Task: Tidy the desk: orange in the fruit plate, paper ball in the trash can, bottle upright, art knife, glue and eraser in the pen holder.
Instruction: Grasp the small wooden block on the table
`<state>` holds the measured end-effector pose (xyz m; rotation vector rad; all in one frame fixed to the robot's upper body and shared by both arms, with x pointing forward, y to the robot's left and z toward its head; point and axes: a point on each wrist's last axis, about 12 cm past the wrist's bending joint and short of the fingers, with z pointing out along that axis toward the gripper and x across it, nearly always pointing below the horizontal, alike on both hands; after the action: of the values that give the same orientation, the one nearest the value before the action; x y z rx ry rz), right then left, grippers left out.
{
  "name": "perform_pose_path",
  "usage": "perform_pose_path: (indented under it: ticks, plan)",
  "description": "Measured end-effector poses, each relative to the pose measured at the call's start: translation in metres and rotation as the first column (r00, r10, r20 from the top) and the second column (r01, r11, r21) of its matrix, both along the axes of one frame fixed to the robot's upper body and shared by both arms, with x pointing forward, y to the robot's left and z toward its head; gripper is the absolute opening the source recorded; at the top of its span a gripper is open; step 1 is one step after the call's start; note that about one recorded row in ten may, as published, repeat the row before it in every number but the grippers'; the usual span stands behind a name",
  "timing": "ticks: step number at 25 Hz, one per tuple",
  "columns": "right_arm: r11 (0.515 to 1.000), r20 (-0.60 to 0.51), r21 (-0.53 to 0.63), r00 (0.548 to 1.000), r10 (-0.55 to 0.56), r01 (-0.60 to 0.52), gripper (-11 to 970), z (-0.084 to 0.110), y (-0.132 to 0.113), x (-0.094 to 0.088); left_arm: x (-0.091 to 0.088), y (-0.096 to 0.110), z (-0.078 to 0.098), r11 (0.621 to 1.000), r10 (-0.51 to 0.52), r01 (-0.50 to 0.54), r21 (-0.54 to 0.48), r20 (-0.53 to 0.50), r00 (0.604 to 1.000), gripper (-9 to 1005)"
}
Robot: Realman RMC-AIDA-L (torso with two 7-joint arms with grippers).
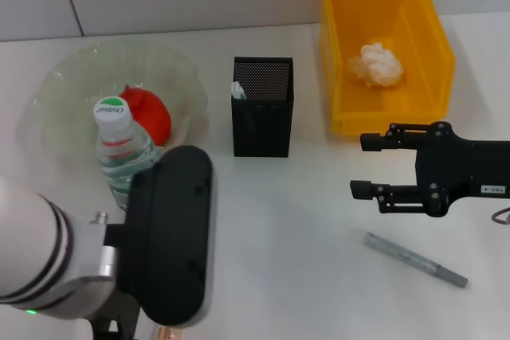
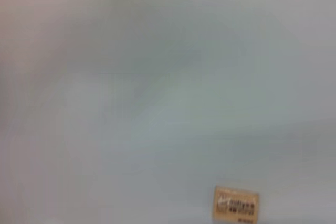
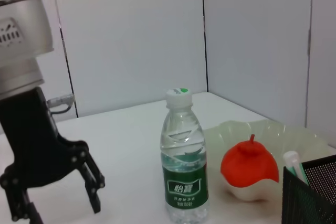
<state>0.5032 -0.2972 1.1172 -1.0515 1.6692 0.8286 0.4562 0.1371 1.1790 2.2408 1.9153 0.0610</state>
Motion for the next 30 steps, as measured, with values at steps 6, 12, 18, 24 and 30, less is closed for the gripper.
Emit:
perform_pose_path:
  ticks: [6, 12, 18, 24, 30]
  plan:
    - [1.000, -0.004, 0.021, 1.000, -0.011, 0.012, 712, -0.001, -0.002, 0.000, -0.002, -0.010, 0.001, 1.000, -0.030, 0.030, 0.007, 0.005, 1.000, 759]
    - [1.000, -0.005, 0.022, 1.000, -0.009, 0.009, 712, -0.002, -0.002, -0.001, -0.003, -0.017, -0.004, 0.999, -0.048, 0.048, 0.012, -0.003, 0.999, 751]
    - [1.000, -0.005, 0.022, 1.000, -0.009, 0.009, 712, -0.002, -0.001, -0.001, -0.002, -0.019, -0.009, 0.999, -0.038, 0.038, 0.009, -0.008, 0.999, 743]
    - [1.000, -0.005, 0.021, 1.000, -0.006, 0.006, 712, -0.002, -0.001, -0.001, -0.002, -0.019, -0.011, 1.000, -0.028, 0.028, 0.004, -0.009, 1.000, 736]
    - [1.000, -0.004, 0.020, 1.000, -0.001, 0.001, 712, -0.002, 0.001, 0.000, 0.002, -0.024, -0.023, 1.000, 0.009, -0.008, 0.023, -0.031, 0.999, 728]
